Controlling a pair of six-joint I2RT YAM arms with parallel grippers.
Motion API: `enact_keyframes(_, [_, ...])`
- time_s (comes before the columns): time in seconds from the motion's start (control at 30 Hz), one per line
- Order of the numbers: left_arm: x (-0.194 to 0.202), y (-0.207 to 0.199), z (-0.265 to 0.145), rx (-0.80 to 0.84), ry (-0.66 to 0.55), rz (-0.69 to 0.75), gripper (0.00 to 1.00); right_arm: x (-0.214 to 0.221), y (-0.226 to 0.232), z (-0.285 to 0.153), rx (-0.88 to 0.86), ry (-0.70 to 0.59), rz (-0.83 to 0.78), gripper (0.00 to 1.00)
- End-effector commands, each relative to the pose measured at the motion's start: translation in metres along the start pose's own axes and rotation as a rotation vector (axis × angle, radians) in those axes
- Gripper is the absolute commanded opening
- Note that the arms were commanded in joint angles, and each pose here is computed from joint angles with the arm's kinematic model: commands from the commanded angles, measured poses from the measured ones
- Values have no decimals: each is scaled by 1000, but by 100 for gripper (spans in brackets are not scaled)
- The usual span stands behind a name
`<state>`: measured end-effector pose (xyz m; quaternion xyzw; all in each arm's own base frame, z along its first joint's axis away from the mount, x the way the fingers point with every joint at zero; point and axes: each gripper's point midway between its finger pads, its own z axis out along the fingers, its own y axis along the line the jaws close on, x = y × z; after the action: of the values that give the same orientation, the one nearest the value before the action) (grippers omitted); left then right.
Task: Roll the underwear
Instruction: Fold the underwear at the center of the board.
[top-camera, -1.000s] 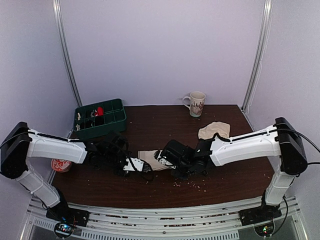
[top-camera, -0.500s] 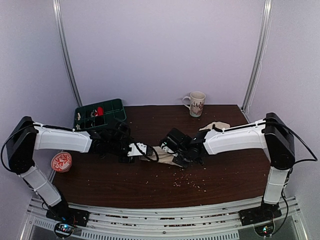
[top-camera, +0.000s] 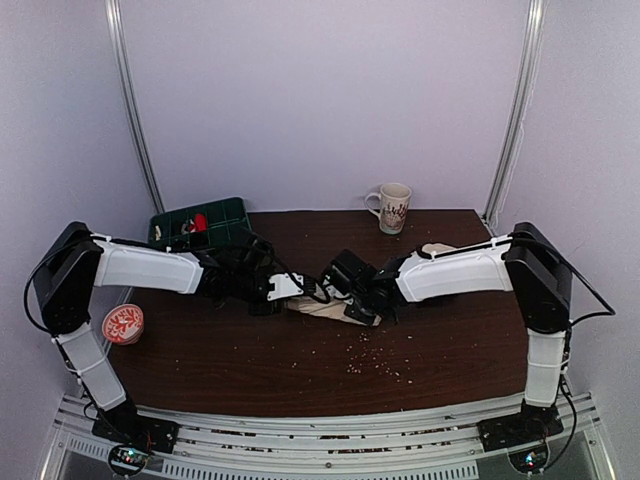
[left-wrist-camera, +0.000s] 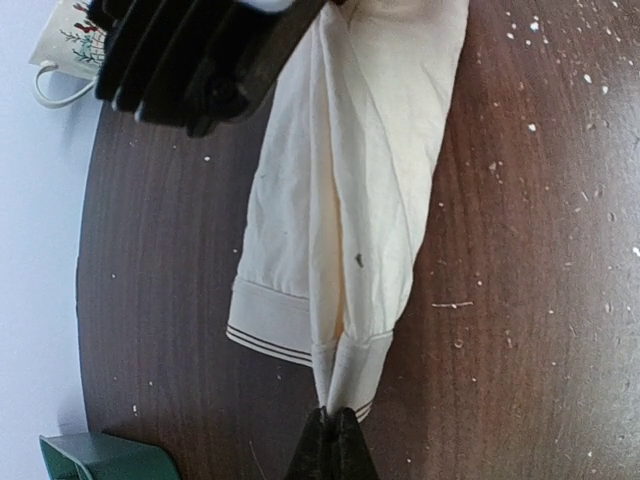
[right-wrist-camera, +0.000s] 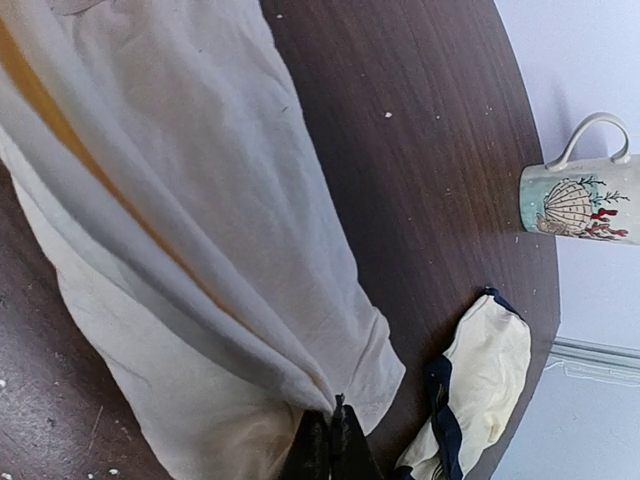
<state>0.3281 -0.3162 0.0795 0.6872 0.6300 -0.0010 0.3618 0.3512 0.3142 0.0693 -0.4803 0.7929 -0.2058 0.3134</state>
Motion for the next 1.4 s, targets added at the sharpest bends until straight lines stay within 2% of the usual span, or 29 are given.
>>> enact_keyframes(0.0, [-12, 25, 1, -61, -29, -39, 0, -4, -20, 3, 56, 4, 36, 0])
enact_keyframes(0.47, [-21, 76, 42, -161, 37, -132, 0, 7, -37, 27, 88, 43, 107, 0])
enact_keyframes(0.8, [-8, 97, 79, -226, 137, -200, 1, 25, -44, 55, 77, 98, 170, 6])
enact_keyframes(0.9, [2, 95, 93, -226, 192, -214, 15, 29, -43, 62, 76, 115, 177, 15])
enact_keyframes(1.07, [14, 99, 99, -267, 242, -234, 53, 30, -50, 64, 101, 123, 204, 36])
enact_keyframes(1.17, [12, 104, 96, -284, 242, -249, 56, 29, -61, 61, 144, 120, 233, 42])
enact_keyframes(1.27, [13, 107, 94, -293, 250, -259, 62, 30, -74, 55, 196, 113, 269, 53])
enact_keyframes(1.37, [17, 106, 94, -301, 266, -266, 63, 34, -87, 52, 243, 114, 307, 62])
